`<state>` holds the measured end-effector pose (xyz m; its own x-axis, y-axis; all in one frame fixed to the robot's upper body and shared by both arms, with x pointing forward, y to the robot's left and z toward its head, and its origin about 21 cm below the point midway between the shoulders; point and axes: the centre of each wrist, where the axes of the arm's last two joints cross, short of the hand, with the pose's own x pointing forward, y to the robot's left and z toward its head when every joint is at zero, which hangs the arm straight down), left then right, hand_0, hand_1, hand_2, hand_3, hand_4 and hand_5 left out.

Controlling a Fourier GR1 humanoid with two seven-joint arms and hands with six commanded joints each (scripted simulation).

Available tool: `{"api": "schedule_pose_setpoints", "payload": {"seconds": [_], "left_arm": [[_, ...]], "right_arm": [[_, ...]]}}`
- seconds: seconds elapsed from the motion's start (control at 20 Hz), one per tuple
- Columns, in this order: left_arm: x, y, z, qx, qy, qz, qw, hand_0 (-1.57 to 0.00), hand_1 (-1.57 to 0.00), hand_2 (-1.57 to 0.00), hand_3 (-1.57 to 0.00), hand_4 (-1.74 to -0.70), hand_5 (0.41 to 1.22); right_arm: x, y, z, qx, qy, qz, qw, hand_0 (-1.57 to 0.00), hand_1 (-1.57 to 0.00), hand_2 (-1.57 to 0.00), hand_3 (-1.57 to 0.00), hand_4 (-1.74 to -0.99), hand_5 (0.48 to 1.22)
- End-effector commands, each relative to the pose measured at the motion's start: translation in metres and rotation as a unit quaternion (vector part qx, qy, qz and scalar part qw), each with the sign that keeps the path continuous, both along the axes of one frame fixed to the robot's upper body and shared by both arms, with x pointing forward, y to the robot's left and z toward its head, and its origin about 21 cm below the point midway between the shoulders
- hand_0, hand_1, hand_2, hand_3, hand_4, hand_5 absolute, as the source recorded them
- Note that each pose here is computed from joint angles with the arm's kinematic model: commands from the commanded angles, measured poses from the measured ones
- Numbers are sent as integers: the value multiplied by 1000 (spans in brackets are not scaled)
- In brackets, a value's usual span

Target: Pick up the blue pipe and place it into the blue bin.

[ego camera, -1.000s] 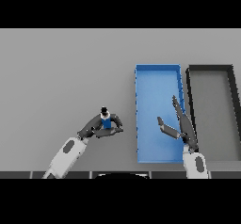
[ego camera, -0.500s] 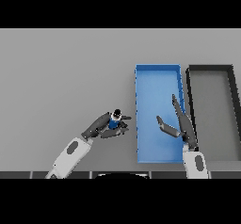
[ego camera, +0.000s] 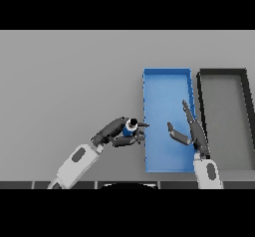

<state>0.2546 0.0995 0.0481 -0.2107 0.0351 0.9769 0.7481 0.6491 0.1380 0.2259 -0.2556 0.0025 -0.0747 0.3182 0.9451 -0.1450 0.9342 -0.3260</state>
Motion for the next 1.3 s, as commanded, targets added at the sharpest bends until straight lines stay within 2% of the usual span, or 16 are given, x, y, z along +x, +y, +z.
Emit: {"api": "schedule_pose_setpoints", "payload": {"seconds": [0.0,0.35,0.5,0.55,0.6,0.7,0.85,0.95,1.05,1.25], "left_arm": [[3,4,1,4,0,4,1000,-1564,-1565,-1565,-1443,-1727,1219],[4,1,2,23,10,9,1000,-1569,-1570,-1570,-1443,-1730,1220],[-1,-1,1,16,7,6,1000,-1570,-1570,-1570,-1440,-1730,1220],[0,1,1,16,8,6,1000,-1570,-1570,-1571,-1440,-1730,1220],[2,3,1,19,7,10,1000,-1571,-1571,-1571,-1441,-1730,1221],[3,3,0,22,9,5,1000,-1571,-1571,-1571,-1440,-1731,1221],[3,0,0,21,8,4,1000,-1571,-1571,-1571,-1443,-1731,1221],[6,-3,2,22,4,3,1000,-1571,-1571,-1571,-1444,-1731,1221],[3,-2,2,23,0,2,1000,-1571,-1571,-1571,-1442,-1731,1221],[4,-4,3,35,-4,2,999,-1571,-1571,-1571,-1440,-1730,1221]], "right_arm": [[-1,2,1,6,-6,3,1000,1,1,1,1,-1273,688],[6,6,-7,29,17,19,999,1,1,1,1,-1250,688],[5,3,-7,37,6,25,999,1,1,1,1,-1213,684],[9,5,-4,66,-3,45,997,1,1,1,1,-1215,669],[9,4,2,97,-19,71,993,1,1,1,1,-1225,647],[15,-3,26,139,-22,122,983,1,1,1,1,-1242,584],[19,-9,59,169,-19,200,965,1,1,1,1,-1292,525],[27,-3,84,167,-12,263,950,1,1,1,1,-1326,507],[29,9,106,147,-21,327,933,1,1,1,1,-1335,507],[37,33,138,111,-28,398,910,1,1,1,1,-1335,490]]}}
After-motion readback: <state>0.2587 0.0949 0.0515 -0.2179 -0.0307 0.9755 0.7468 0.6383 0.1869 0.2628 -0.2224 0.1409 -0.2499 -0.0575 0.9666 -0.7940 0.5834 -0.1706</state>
